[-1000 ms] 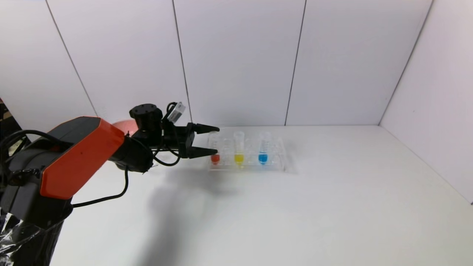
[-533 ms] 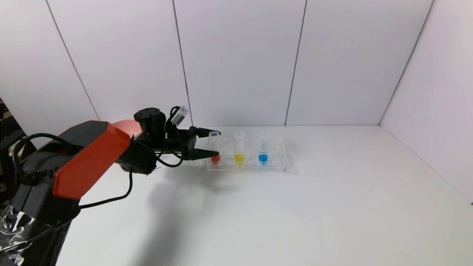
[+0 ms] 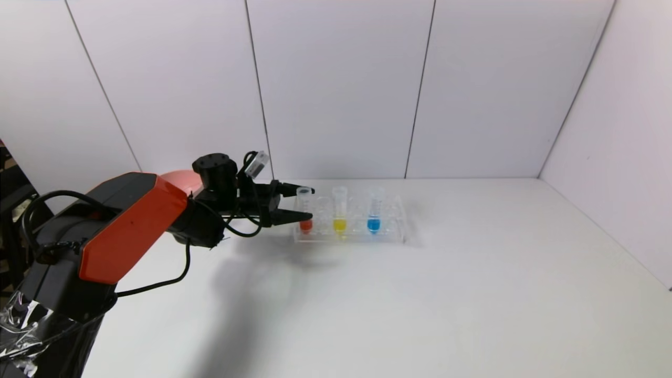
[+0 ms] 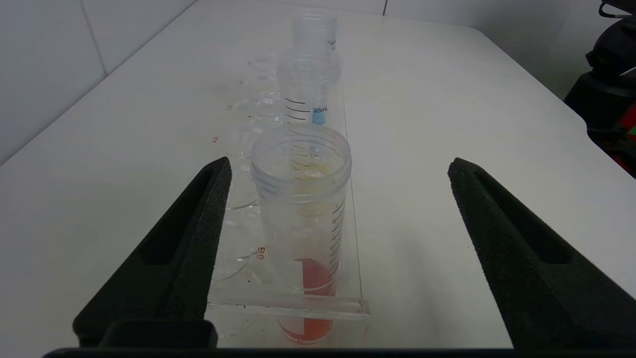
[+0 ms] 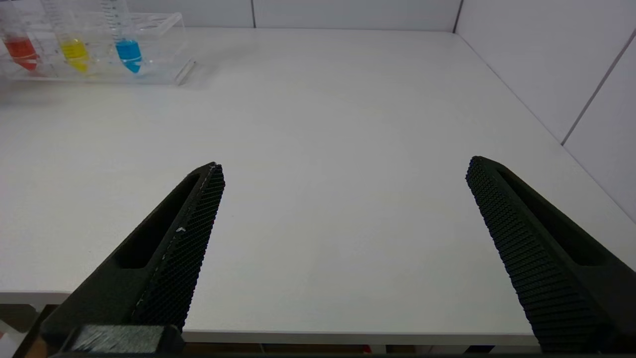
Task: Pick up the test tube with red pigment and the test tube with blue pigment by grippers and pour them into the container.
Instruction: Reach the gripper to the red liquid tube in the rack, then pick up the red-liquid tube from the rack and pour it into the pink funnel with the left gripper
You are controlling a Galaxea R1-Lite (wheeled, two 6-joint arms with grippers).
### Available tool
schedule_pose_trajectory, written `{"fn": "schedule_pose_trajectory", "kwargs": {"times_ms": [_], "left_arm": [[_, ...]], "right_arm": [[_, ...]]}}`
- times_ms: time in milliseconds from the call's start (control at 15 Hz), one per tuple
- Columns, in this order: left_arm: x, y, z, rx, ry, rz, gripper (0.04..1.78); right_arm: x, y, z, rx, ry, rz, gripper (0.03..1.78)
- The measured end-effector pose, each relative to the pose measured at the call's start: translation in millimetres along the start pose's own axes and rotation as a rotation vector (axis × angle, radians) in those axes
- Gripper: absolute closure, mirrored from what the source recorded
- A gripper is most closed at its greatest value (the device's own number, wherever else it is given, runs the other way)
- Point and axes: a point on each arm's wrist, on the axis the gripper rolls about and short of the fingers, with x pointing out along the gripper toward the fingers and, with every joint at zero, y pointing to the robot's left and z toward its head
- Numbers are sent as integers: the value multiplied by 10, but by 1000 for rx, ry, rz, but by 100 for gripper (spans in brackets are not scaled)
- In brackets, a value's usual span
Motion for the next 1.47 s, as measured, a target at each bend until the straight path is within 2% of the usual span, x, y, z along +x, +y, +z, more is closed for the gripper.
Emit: {"fn": "schedule_pose_trajectory", "kwargs": {"times_ms": [133, 333, 400, 467, 1000, 1467], "left_arm": [[-1, 9, -7, 1, 0, 0, 61], [0, 14, -15, 1, 0, 0, 117], [-2, 16, -15, 2, 0, 1, 130], [-2, 17, -15, 3, -1, 2, 136], [10, 14, 19, -9, -1, -3, 136], [30, -49, 380, 10, -14, -11, 136]], "right_arm": [[0, 0, 0, 0, 0, 0, 4], [0, 0, 0, 0, 0, 0, 4], [0, 0, 0, 0, 0, 0, 4], [0, 0, 0, -1, 0, 0, 4], [0, 0, 0, 0, 0, 0, 4], [0, 0, 0, 0, 0, 0, 4]]}}
